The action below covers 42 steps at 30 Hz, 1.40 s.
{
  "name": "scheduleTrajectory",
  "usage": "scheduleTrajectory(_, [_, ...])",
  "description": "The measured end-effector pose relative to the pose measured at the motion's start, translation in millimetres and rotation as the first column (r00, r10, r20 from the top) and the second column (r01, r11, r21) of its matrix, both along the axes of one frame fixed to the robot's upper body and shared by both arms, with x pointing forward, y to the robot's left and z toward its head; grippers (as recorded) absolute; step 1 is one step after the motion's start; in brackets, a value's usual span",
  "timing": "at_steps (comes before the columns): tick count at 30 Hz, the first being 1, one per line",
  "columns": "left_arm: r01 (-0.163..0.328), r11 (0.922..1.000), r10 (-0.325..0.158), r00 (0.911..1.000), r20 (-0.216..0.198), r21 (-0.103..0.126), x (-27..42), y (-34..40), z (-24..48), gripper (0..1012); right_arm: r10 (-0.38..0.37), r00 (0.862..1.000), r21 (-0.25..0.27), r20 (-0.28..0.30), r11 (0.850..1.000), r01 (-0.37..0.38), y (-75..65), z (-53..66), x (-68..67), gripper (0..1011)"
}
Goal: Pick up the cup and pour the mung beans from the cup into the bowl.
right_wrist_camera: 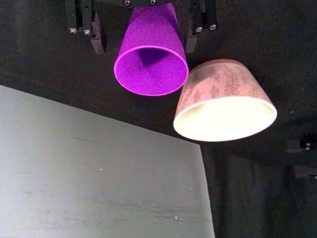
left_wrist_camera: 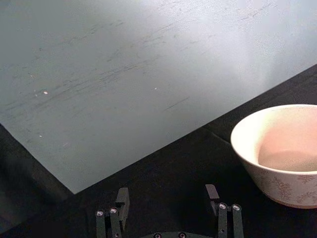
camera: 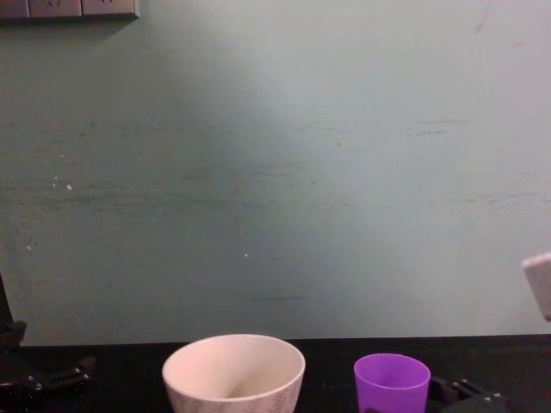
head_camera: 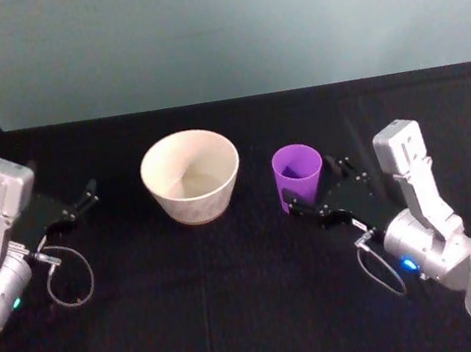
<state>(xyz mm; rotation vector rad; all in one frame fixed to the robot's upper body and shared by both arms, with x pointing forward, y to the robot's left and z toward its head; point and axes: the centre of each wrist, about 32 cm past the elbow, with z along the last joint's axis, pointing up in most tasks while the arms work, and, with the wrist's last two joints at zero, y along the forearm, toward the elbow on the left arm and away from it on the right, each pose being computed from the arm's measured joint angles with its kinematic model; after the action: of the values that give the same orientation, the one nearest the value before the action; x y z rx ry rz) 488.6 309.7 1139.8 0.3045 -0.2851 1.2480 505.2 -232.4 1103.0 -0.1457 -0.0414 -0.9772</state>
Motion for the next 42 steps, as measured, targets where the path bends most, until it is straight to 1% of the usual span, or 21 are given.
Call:
scheduleTrajectory(5, [0.0,1.0,0.0,1.0,0.0,0.0,0.0,0.0,0.0,1000,0.008,1.0,0.015,-0.01,1.0,-0.008,5.5,-1.7,5.5,1003])
scheduleTrajectory(15, [0.0,1.0,0.0,1.0,0.0,0.0,0.0,0.0,0.0,1000,0.006,1.0,0.018,-0.007,1.0,-0.006,13.4,-1.8,11.9,1003])
scheduleTrajectory(35, [0.0,1.0,0.0,1.0,0.0,0.0,0.0,0.0,0.0,1000,0.005,1.0,0.025,-0.006,1.0,-0.005,17.9,-2.8,15.9,1003])
scheduleTrajectory(42, [0.0,1.0,0.0,1.0,0.0,0.0,0.0,0.0,0.0,1000,0.001,1.0,0.043,-0.017,0.999,-0.001,18.1,-5.4,16.9,1003])
